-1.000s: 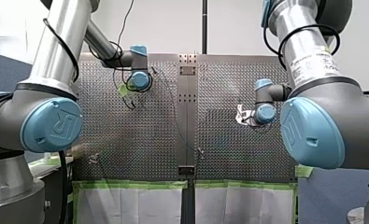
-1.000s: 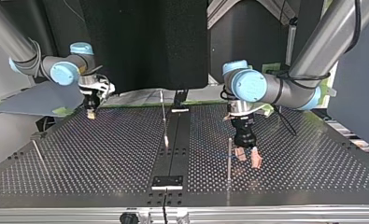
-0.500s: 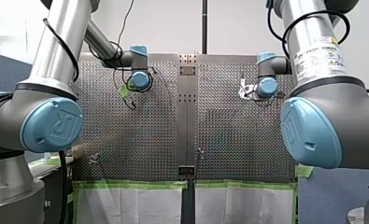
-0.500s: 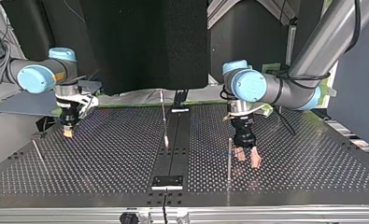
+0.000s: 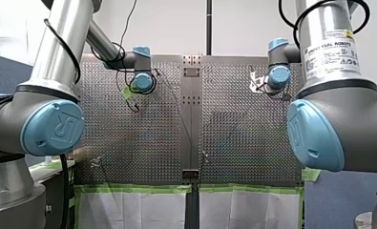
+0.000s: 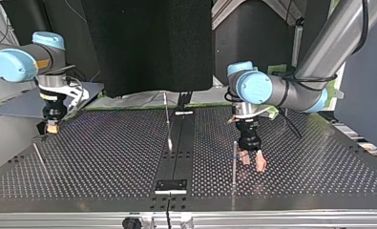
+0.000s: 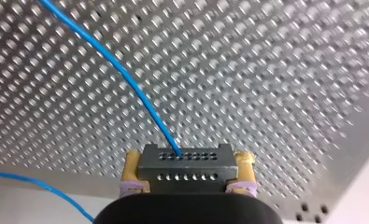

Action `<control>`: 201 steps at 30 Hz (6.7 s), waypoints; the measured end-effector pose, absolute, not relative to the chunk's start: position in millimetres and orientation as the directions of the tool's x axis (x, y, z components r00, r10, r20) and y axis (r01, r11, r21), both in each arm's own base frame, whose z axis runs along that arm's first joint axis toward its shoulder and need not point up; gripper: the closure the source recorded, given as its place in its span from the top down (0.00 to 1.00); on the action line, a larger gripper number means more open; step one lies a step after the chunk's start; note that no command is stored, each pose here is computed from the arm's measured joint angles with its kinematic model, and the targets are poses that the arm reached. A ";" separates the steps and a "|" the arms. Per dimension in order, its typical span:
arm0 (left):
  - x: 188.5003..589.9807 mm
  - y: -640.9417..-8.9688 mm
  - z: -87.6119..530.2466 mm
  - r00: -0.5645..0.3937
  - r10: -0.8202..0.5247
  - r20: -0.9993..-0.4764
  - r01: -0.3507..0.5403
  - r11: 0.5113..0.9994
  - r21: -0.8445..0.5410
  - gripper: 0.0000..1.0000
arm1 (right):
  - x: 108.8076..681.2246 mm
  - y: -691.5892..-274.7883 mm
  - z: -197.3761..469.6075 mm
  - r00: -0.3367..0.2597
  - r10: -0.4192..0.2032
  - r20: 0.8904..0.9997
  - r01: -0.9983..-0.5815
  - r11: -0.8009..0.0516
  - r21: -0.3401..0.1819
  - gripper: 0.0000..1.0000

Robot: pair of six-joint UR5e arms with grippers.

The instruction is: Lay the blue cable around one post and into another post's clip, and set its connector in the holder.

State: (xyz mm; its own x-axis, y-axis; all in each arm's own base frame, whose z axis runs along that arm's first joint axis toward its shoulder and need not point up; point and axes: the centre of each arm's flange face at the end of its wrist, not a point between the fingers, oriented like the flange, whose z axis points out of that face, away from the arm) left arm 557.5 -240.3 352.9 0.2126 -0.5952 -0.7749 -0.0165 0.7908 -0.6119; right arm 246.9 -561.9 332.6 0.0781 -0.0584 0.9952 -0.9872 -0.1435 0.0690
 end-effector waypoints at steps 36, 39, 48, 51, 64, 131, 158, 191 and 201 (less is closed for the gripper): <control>555.0 -238.3 350.5 0.208 -0.582 -0.786 -0.049 0.797 -0.602 1.00 | 118.7 -622.5 298.3 -0.006 0.039 0.999 -0.986 -0.168 0.001 0.00; 554.6 -237.5 350.1 0.208 -0.578 -0.789 -0.057 0.799 -0.599 1.00 | 117.6 -622.8 297.0 -0.011 0.036 0.999 -0.981 -0.192 -0.004 0.00; 554.4 -235.6 349.1 0.204 -0.571 -0.795 -0.069 0.802 -0.593 1.00 | 111.8 -630.0 287.5 -0.063 0.035 0.997 -0.965 -0.257 -0.052 0.00; 554.4 -235.5 349.1 0.204 -0.571 -0.795 -0.069 0.802 -0.593 1.00 | 111.4 -634.7 282.2 -0.064 0.027 0.998 -0.959 -0.279 -0.054 0.00; 555.9 -232.0 349.2 0.208 -0.566 -0.798 -0.075 0.804 -0.590 1.00 | 123.6 -650.8 281.8 0.018 0.033 0.999 -0.917 -0.398 0.030 0.00; 559.2 -229.7 350.2 0.209 -0.617 -0.759 -0.043 0.770 -0.637 1.00 | 114.3 -675.3 273.2 0.059 0.067 0.996 -0.903 -0.421 0.082 0.00; 559.9 -229.7 350.6 0.208 -0.619 -0.758 -0.036 0.769 -0.638 1.00 | 132.8 -674.8 274.8 -0.001 0.051 0.999 -0.920 -0.391 0.019 0.00; 562.1 -228.3 351.3 0.203 -0.621 -0.757 -0.020 0.770 -0.638 1.00 | 132.9 -674.2 273.0 -0.010 0.039 0.999 -0.924 -0.382 0.006 0.00; 562.1 -228.3 351.3 0.203 -0.621 -0.757 -0.020 0.770 -0.638 1.00 | 132.9 -674.2 273.1 -0.010 0.039 0.999 -0.924 -0.382 0.006 0.17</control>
